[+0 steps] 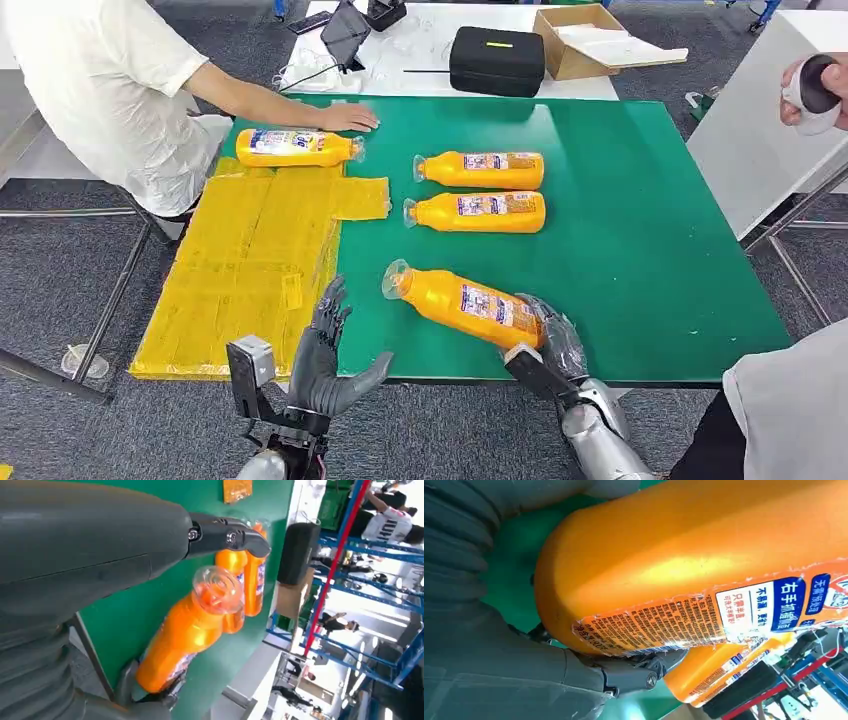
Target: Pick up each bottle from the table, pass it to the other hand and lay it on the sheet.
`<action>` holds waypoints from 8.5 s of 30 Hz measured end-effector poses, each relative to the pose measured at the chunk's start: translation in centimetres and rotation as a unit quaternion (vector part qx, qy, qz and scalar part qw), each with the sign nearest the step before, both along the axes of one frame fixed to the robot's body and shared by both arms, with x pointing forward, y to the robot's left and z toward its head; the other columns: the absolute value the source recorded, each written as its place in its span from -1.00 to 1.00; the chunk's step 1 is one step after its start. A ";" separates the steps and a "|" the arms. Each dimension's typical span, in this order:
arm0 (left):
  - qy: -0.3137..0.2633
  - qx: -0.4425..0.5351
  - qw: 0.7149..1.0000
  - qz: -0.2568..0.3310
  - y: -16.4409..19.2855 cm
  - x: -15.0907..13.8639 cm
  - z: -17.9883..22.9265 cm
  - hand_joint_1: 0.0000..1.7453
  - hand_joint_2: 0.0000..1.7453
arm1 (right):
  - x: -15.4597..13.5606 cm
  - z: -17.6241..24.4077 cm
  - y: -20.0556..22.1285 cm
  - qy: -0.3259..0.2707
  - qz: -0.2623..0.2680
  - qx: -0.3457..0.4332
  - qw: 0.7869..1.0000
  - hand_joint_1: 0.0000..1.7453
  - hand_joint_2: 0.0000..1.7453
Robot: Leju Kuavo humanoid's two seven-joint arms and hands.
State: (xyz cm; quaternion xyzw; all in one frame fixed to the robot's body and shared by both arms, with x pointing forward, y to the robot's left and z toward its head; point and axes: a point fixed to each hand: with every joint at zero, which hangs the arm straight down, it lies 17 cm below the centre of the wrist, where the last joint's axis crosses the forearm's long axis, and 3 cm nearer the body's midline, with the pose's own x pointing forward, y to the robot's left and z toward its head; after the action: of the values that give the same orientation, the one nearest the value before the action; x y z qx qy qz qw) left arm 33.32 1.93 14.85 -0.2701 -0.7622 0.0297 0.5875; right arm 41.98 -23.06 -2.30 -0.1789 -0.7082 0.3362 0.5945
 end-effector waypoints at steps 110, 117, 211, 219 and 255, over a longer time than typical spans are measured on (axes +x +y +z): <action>-0.041 -0.083 0.987 -0.131 -2.2 1.8 2.4 1.00 1.00 | -4.5 9.8 21.3 0.028 0.226 0.250 0.941 -1.00 -1.00; -0.039 -0.048 0.997 -0.042 1.2 3.2 3.0 1.00 1.00 | -5.2 11.7 17.7 -0.165 0.115 0.066 0.977 -1.00 -1.00; -0.202 0.568 0.791 -0.103 1.5 9.8 -10.9 -1.00 1.00 | -7.6 17.2 15.0 -0.243 0.083 0.158 0.954 -1.00 1.00; -0.246 0.570 0.783 -0.017 2.0 10.2 -8.1 -1.00 1.00 | -7.8 17.2 15.3 -0.247 0.088 0.151 0.953 -1.00 1.00; -0.059 0.212 0.968 0.124 2.3 5.2 -0.4 -1.00 1.00 | -3.1 5.4 -7.5 -0.130 -0.090 -0.229 0.960 -1.00 1.00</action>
State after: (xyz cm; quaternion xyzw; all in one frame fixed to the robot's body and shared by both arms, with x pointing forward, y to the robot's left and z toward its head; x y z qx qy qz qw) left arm 38.50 4.23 14.41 -0.0442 -0.8120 -0.0755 0.5771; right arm 38.93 -30.58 3.10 -0.4154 -0.6646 0.4087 0.4677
